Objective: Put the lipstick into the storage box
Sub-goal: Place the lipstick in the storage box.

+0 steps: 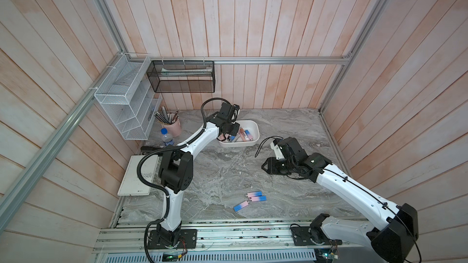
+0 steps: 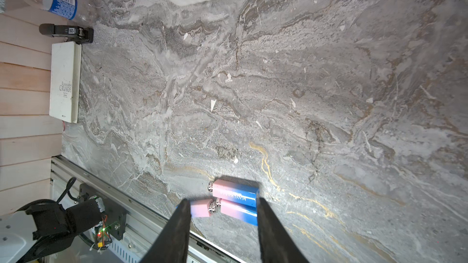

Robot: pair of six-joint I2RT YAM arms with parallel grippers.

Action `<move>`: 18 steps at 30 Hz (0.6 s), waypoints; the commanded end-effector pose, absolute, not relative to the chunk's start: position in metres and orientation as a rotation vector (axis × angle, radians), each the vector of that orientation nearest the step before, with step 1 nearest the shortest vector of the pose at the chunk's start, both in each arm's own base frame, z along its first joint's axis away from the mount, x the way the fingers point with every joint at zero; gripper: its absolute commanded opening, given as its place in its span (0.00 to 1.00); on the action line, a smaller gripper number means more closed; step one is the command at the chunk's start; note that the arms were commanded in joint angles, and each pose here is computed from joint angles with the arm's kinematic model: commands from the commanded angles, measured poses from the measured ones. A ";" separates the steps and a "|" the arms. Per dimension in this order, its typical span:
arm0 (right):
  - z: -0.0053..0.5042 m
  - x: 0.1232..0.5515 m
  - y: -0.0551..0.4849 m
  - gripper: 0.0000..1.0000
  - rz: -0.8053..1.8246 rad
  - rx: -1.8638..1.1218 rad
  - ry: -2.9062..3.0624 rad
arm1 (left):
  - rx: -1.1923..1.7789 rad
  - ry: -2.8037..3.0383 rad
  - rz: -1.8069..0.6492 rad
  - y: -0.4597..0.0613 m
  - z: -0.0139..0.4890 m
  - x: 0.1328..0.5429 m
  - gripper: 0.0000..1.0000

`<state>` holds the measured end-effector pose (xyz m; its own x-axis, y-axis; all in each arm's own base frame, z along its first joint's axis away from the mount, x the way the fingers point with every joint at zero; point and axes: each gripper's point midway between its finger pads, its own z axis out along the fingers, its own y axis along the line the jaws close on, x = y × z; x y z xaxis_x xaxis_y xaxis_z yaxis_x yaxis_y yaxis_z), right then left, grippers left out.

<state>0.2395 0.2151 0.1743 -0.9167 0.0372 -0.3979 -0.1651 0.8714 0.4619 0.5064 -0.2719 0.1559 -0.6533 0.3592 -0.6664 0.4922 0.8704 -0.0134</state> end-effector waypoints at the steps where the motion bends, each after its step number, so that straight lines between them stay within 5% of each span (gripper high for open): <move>1: 0.189 0.254 0.220 0.44 0.737 -0.130 2.596 | 0.652 2.386 -0.261 -0.272 0.139 0.517 0.23; 14: 0.186 0.272 0.201 0.44 0.703 -0.095 2.617 | 0.592 2.437 -0.300 -0.267 0.098 0.537 0.25; 18: 0.185 0.273 0.200 0.44 0.702 -0.096 2.619 | 0.592 2.446 -0.296 -0.265 0.096 0.535 0.38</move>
<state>0.2733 0.1987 0.1835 -0.9041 0.0639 -0.4226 -0.1546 0.8728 0.4629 0.5333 -0.2607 0.0969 -0.7210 0.3473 -0.5997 0.4698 0.8811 -0.0546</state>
